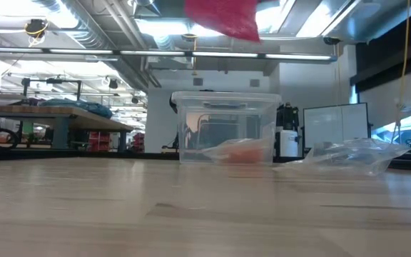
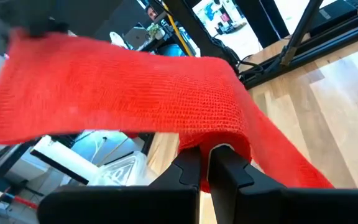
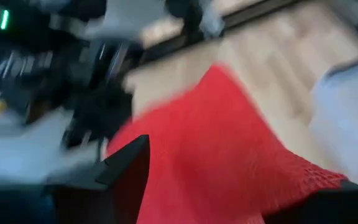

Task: Roll bandage
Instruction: Roll the red bandage

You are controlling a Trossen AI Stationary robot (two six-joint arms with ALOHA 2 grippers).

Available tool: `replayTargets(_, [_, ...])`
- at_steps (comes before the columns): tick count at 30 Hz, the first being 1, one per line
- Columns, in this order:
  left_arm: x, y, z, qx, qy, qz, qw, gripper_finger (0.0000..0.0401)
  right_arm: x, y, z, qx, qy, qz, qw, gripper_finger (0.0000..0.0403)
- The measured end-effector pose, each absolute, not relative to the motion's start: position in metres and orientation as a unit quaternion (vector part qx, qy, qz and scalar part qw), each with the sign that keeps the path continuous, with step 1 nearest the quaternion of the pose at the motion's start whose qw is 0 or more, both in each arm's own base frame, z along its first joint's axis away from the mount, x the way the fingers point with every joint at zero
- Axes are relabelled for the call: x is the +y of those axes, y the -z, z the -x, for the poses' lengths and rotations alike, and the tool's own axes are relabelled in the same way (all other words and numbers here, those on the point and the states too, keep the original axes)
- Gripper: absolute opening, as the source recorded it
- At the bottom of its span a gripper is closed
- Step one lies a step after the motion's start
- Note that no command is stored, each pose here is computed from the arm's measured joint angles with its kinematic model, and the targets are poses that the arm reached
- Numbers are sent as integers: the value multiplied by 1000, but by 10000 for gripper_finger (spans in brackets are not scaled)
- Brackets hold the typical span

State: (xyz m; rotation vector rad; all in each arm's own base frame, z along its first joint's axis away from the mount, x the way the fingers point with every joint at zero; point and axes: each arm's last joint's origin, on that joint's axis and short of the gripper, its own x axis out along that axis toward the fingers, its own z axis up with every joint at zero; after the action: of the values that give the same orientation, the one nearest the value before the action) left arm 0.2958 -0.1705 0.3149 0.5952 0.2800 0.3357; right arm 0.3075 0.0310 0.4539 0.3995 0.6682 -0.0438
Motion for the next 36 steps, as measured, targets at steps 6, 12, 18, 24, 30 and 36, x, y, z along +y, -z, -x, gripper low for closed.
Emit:
replayTargets(6, [-171, -315, -296, 137, -163, -290, 933, 4, 42, -445, -290, 403, 29, -187, 896, 250])
replayTargets(12, [-171, -315, -296, 136, -163, -289, 933, 4, 53, -440, -289, 405, 66, -136, 902, 250])
replayTargets(18, [-178, -318, -290, 133, -163, -303, 930, 4, 88, -432, -268, 465, 38, -54, 883, 250])
replayTargets(24, [-188, -328, -283, 122, -167, -304, 930, 4, 128, -419, -241, 448, 86, 61, 888, 250])
replayTargets(30, [-191, -330, -282, 120, -166, -307, 929, 4, 139, -386, -216, 391, 103, 65, 912, 250])
replayTargets(36, [-188, -330, -284, 122, -172, -306, 929, 4, 134, -326, -209, 286, 67, 11, 956, 250])
